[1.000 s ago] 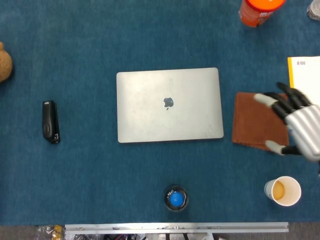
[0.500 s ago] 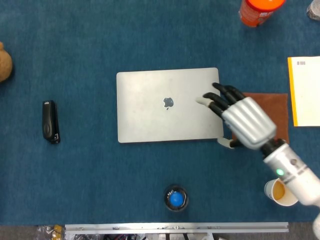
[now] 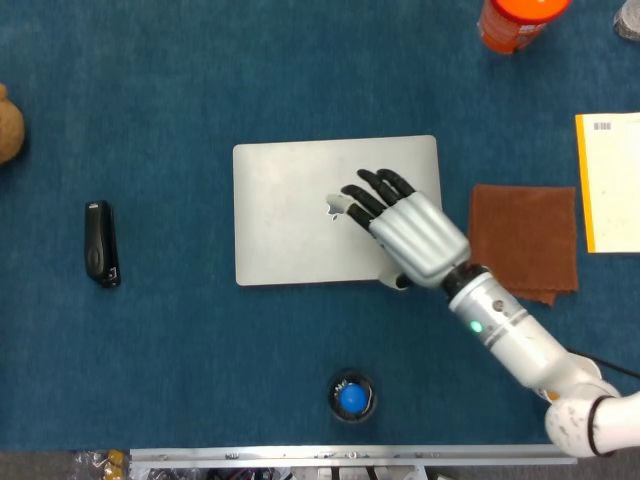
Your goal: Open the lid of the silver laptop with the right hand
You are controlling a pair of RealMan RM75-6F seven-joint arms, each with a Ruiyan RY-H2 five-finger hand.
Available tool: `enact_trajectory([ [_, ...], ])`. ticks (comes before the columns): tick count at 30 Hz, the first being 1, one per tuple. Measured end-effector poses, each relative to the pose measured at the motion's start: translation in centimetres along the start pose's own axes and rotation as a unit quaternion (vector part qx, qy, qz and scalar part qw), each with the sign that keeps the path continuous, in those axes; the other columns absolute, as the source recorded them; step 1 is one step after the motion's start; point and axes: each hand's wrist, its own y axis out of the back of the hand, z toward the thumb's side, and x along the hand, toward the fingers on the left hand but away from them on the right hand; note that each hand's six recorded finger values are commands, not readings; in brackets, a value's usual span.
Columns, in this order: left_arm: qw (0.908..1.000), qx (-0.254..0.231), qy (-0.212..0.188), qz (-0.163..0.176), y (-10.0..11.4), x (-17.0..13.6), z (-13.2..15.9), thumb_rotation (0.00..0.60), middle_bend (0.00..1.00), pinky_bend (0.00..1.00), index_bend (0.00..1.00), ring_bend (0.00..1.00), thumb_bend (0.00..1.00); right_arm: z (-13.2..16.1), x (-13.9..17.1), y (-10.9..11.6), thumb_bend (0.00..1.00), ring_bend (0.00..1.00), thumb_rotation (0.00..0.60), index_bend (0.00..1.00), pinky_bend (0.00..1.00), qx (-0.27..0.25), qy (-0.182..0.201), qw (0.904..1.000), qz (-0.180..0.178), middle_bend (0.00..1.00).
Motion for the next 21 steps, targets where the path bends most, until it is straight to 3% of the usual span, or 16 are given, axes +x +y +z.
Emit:
enact_trajectory([
  [21,1.0000,-0.003,0.006,-0.002,-0.3,-0.2,-0.7,0.600,0.13,0.05,0.16,0.06,0.40,3.0,-2.3,-3.4,0.00,0.00,0.600,0.14,0.11,0.032,0.009,0.9992,0.023,0.15],
])
